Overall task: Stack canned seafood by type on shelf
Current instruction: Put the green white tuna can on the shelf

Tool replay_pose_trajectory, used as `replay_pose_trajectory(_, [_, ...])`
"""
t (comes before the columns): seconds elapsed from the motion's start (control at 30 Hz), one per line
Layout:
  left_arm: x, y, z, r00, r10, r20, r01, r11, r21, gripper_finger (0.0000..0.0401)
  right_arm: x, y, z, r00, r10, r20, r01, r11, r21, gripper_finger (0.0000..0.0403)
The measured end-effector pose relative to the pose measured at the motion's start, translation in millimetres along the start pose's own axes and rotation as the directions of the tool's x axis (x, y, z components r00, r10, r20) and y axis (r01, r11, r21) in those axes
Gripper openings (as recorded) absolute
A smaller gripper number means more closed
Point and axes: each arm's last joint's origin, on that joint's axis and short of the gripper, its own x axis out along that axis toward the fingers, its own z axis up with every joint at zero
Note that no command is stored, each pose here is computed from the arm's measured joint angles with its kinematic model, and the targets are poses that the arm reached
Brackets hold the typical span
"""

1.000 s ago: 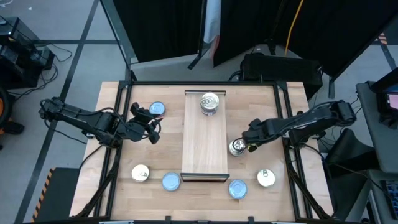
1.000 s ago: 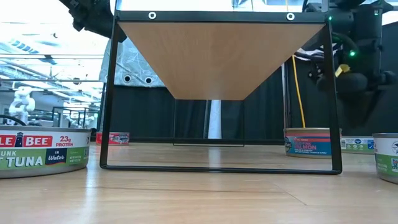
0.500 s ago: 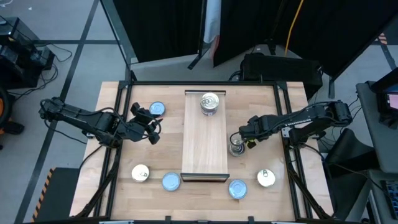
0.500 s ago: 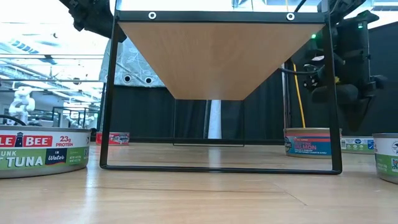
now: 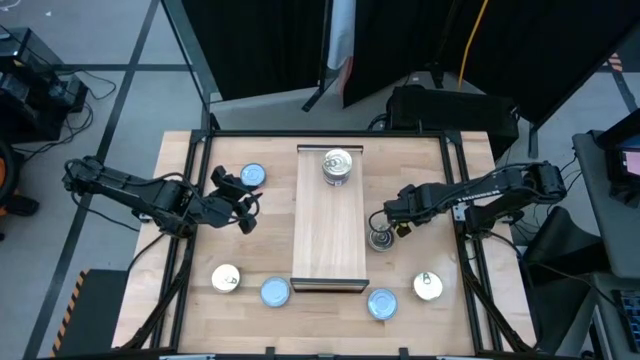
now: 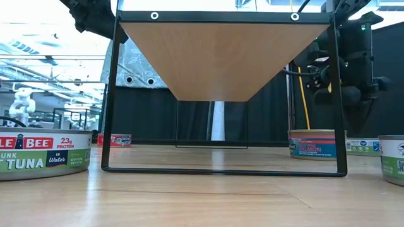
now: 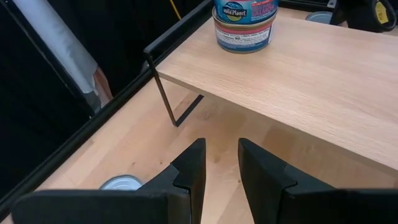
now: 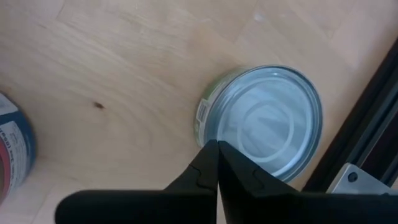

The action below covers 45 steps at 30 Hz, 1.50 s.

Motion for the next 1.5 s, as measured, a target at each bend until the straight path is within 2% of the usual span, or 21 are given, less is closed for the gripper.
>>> replay_pose_trajectory(0.37, [0.0, -0.1, 0.0, 1.0, -0.002, -0.001, 0.002, 1.0, 0.0, 0.0097, 12.6, 9.3, 1.9, 0.998, -0.053, -0.023, 0.053, 0.998, -0.033, 0.0])
replay_pose_trajectory(0.87, [0.0, -0.2, -0.1, 1.0, -0.007, -0.004, 0.007, 1.0, 0.0, 0.0097, 6.6, 7.5, 2.3, 1.0, 0.004, -0.004, -0.004, 1.0, -0.022, 0.0])
replay_pose_trajectory(1.5, [0.0, -0.6, -0.4, 1.0, -0.023, -0.013, 0.023, 1.0, 0.001, 0.0097, 6.1, 8.7, 3.1, 1.0, 0.02, 0.008, -0.02, 1.0, -0.021, 0.0])
